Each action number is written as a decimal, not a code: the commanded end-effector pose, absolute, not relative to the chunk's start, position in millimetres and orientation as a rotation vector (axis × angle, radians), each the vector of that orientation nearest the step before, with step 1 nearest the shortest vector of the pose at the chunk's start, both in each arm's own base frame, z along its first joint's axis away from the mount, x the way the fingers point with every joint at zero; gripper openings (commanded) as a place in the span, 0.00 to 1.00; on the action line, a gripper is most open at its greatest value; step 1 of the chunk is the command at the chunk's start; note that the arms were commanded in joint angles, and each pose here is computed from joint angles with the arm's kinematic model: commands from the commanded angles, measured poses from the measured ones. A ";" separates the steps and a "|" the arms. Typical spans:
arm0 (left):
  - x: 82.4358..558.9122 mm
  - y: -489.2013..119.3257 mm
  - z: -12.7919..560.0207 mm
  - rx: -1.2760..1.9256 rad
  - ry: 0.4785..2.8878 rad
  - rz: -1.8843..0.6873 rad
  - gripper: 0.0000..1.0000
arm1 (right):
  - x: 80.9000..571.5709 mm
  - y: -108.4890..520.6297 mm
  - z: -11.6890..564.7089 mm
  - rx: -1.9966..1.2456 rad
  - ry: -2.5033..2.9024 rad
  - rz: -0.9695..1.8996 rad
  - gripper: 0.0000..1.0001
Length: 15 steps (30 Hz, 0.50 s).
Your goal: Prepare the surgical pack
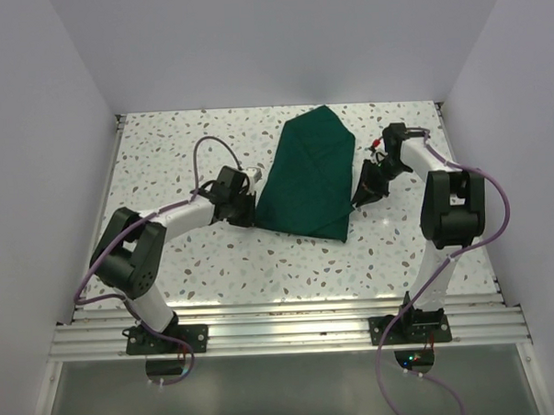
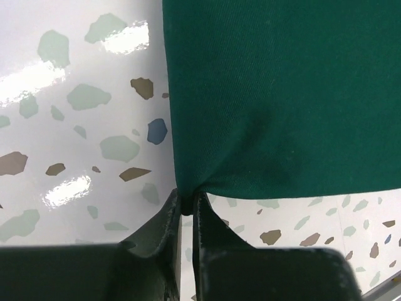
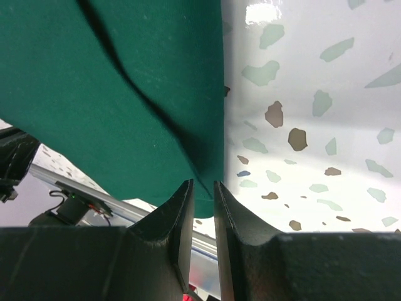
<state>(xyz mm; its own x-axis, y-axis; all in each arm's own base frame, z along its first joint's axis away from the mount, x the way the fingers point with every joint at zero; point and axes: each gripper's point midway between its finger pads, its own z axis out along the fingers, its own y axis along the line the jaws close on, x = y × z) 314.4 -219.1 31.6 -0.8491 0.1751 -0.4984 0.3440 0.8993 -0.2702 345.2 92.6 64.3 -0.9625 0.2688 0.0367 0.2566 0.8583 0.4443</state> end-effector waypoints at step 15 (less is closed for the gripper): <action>309.4 -213.9 82.9 0.353 2.459 -0.585 0.56 | 367.4 120.0 91.8 0.346 2.931 0.833 0.23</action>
<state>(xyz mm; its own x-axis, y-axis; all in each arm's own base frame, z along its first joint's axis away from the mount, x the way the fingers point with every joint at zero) 300.3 -213.1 34.9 -0.8690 0.1276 -0.4781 0.3126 0.8905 -0.3306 362.0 102.1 71.4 -0.9669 0.2549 0.0106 0.2297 0.8516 0.4713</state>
